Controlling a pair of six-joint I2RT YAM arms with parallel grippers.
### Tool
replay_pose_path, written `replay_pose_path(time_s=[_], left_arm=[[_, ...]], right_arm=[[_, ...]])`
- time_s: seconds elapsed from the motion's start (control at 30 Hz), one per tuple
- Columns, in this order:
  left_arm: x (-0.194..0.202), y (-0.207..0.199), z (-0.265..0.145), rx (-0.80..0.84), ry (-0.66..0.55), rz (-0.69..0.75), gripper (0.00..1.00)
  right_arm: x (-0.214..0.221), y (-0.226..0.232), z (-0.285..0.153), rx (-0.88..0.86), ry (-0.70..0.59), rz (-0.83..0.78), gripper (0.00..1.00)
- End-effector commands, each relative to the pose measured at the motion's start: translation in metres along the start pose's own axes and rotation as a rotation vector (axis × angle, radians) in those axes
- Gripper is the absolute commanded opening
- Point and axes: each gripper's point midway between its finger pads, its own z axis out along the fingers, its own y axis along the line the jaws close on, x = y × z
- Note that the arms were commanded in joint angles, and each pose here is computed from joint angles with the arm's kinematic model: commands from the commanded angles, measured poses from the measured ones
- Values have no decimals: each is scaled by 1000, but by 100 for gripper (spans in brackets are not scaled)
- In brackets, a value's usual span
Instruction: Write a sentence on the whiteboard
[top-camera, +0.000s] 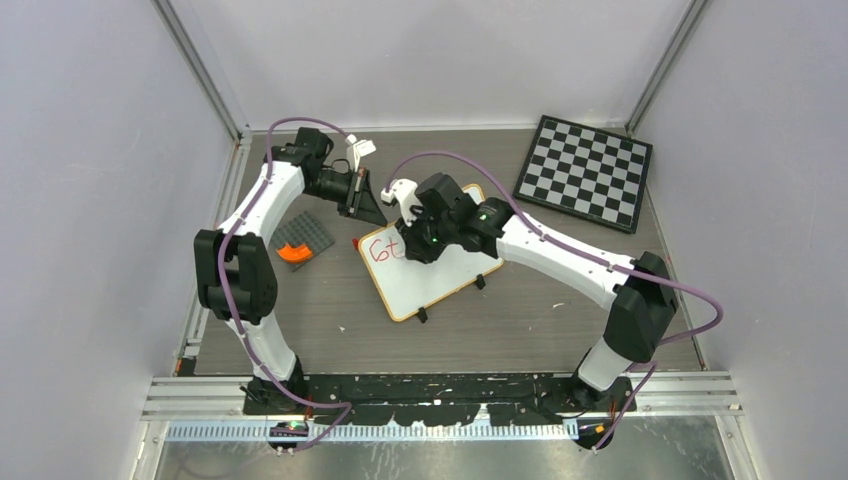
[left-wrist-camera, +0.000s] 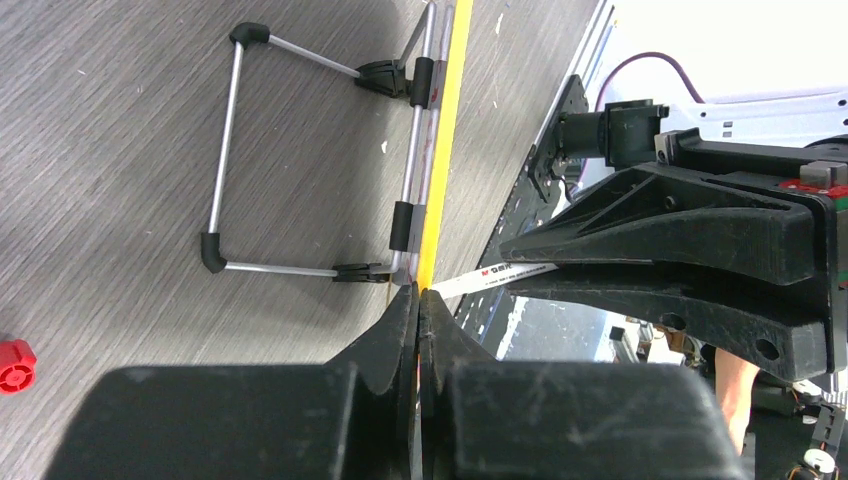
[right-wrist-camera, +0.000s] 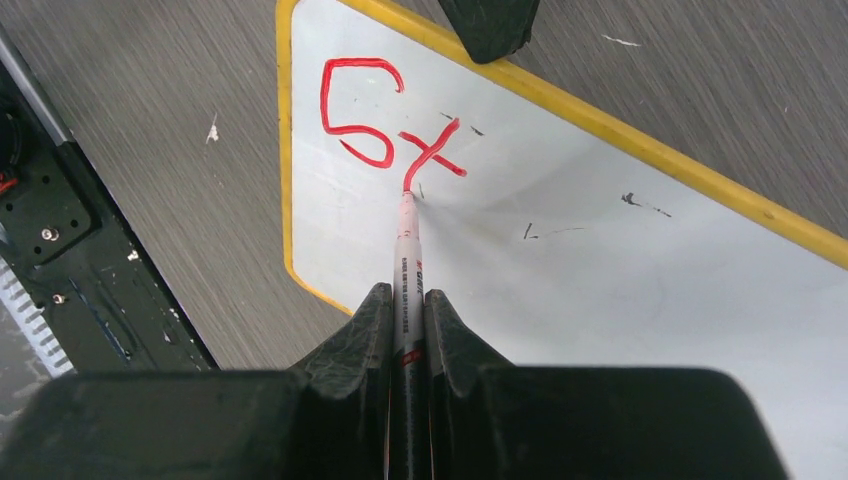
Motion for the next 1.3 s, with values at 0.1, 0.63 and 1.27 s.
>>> replay_pose_path(time_s=[0.1,0.63,1.27], left_arm=[[5,-8,-1,-3,33,41,0],[7,-8,25,-7,173,139,0],[-28,-10,42,5,71,114,49]], right_arm=[[-18,-13,-19,69,-64,-41,0],[-44,2,-58,-9,-122,-59,0],[-9,30,-80,-149,-43,-67,0]])
